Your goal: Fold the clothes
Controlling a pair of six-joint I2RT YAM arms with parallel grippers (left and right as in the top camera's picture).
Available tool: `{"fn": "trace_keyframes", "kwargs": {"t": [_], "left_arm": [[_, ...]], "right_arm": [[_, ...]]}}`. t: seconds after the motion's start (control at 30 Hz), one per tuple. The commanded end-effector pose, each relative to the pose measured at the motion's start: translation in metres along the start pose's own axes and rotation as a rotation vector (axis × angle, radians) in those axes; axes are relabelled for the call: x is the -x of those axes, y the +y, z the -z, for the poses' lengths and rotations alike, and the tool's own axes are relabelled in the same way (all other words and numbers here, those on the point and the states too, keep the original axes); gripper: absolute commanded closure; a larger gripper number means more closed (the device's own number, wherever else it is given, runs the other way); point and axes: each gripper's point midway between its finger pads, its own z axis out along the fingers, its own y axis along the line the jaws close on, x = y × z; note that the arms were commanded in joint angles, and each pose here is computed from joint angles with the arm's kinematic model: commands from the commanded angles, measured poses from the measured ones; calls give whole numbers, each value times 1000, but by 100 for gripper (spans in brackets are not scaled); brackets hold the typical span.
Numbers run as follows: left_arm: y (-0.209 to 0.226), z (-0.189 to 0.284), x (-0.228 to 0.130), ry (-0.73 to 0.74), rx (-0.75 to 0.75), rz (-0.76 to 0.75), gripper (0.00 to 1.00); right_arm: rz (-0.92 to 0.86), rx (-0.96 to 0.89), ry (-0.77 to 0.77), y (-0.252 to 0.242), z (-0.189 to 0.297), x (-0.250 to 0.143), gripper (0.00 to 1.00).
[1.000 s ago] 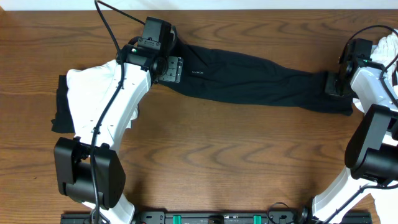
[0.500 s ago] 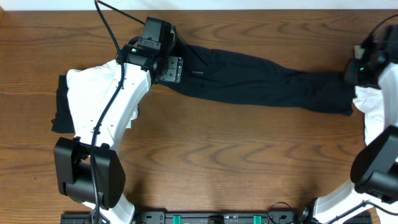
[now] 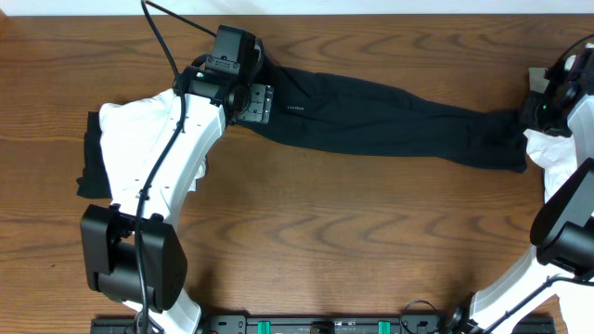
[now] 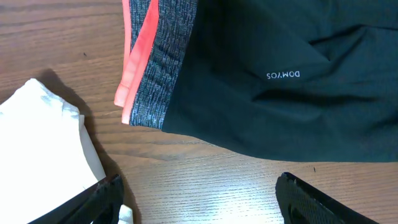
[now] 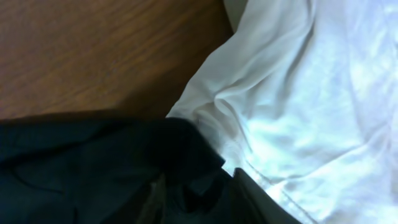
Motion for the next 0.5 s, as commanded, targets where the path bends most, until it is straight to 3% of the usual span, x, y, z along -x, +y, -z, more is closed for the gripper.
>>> {"fn": "trace_keyframes", "kwargs": {"t": [0.0,0.23,0.47], "left_arm": [[4,6,7,-23,9,-6,20],[4,6,7,-23,9,-6,20],[4,6,6,-19,10,-6,20]], "right_arm": [[-37,-17,21,-10,8,-3,59],[-49,11,158,-4,21,-37,59],[-175,-3,237,2,7,-66,49]]}}
